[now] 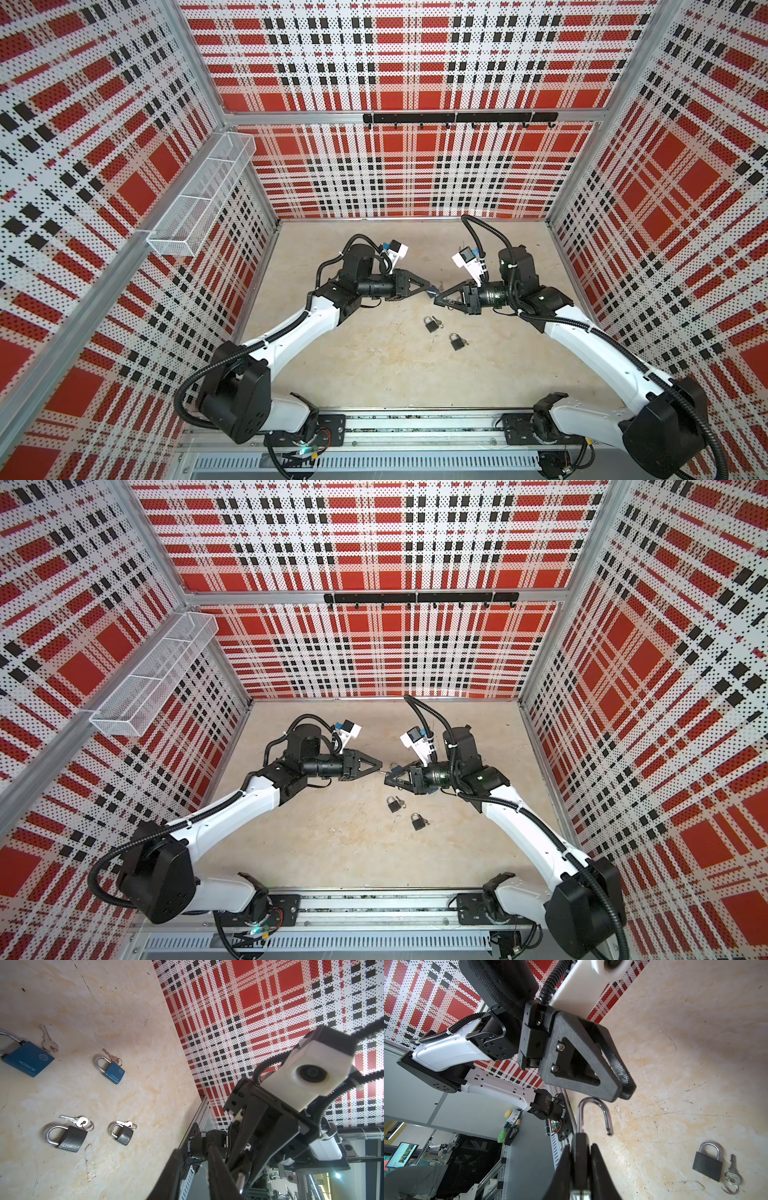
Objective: Lock with the key
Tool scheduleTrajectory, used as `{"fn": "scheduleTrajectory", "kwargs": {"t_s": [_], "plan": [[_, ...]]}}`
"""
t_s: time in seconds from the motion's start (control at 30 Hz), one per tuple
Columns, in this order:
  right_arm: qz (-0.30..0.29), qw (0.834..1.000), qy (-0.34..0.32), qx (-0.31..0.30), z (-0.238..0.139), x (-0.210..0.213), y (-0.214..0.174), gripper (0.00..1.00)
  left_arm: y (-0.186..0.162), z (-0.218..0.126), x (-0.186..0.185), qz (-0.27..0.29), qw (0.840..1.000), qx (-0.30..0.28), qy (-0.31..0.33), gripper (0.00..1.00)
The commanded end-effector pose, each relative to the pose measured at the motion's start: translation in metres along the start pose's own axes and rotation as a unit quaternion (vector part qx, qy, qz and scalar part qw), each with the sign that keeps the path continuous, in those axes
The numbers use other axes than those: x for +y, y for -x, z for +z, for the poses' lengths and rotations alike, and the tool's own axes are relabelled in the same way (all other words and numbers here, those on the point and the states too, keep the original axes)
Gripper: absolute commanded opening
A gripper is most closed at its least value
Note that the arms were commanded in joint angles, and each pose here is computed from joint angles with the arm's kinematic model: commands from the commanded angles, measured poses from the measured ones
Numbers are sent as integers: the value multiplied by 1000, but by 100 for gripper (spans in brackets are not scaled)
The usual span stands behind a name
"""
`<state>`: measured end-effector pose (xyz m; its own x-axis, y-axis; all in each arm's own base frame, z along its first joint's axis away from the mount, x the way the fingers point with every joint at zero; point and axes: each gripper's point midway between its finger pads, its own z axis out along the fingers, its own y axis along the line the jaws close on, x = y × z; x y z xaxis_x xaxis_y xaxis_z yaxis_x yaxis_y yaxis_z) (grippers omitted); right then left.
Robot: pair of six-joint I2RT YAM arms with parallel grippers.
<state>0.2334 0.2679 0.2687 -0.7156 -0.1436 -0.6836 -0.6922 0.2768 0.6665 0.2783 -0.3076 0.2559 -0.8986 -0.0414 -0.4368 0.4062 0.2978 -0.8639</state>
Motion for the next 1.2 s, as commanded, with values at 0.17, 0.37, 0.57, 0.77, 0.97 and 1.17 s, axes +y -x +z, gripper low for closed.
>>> {"fn": "scheduleTrajectory", "kwargs": {"t_s": [0.17,0.37,0.57,0.77,0.97,1.17], "plan": [[-51,998,6,-21,-2,12,20,0,-10,-16,-11,10,1000,-1,-10,27],[-53,998,2,-22,-3,12,23,0,-12,-19,-11,10,1000,-1,-12,27],[-52,998,6,-24,-3,12,23,0,-9,-27,-7,9,1000,-13,-4,26],[-40,999,9,-22,0,5,21,0,-5,-37,-19,33,999,-32,-7,26],[-32,999,31,-26,2,7,22,0,-9,-41,-34,63,997,-30,-24,33],[-30,998,41,-26,3,11,25,0,-18,-30,-38,75,997,-10,-31,38]]}}
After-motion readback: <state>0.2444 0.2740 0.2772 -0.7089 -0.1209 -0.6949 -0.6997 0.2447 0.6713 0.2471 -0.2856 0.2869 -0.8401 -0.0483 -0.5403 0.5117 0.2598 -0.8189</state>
